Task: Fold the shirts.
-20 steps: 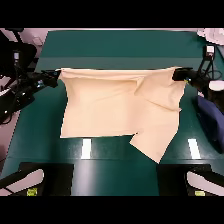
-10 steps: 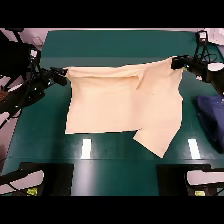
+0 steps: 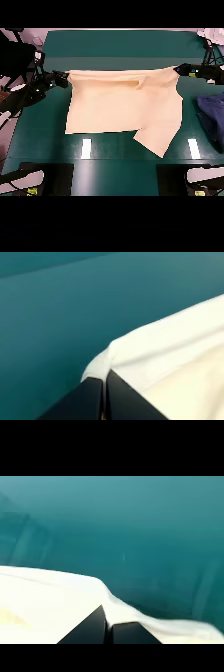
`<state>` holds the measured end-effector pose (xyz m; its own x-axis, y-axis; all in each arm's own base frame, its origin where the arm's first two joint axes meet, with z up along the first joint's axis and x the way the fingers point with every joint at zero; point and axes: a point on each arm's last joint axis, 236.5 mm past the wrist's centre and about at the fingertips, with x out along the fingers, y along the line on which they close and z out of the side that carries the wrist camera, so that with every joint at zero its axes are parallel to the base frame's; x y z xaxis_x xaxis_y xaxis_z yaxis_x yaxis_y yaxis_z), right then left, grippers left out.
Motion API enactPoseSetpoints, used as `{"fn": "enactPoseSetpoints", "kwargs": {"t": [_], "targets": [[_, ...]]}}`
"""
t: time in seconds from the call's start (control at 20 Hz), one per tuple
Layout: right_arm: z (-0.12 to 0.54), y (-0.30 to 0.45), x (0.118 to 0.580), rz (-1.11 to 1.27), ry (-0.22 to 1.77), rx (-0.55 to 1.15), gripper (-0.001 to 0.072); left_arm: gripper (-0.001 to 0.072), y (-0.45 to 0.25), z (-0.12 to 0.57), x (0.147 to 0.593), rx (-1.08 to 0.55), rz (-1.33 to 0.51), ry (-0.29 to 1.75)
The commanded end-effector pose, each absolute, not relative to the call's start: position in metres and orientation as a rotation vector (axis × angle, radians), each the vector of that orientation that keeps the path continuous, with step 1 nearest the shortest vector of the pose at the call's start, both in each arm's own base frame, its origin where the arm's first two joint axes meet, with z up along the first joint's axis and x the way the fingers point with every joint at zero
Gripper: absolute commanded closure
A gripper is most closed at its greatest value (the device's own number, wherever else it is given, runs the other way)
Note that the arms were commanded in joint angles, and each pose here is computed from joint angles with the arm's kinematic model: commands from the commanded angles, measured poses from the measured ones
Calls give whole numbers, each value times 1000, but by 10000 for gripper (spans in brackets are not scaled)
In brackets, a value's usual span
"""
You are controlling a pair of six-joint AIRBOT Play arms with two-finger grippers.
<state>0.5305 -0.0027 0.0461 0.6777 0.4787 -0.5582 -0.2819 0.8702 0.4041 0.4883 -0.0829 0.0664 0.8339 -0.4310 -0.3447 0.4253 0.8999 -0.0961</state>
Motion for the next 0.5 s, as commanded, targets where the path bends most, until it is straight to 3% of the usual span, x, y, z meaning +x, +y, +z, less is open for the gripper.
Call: {"fn": "enactPoseSetpoints", "kwargs": {"t": [0.0,0.45], "targets": [[35,-6,497,502,835,386,692,686,-101,31,458,-4,-560,552],[-53,-5,433,434,1093,494,693,686,-97,-7,429,6,-575,753]]}}
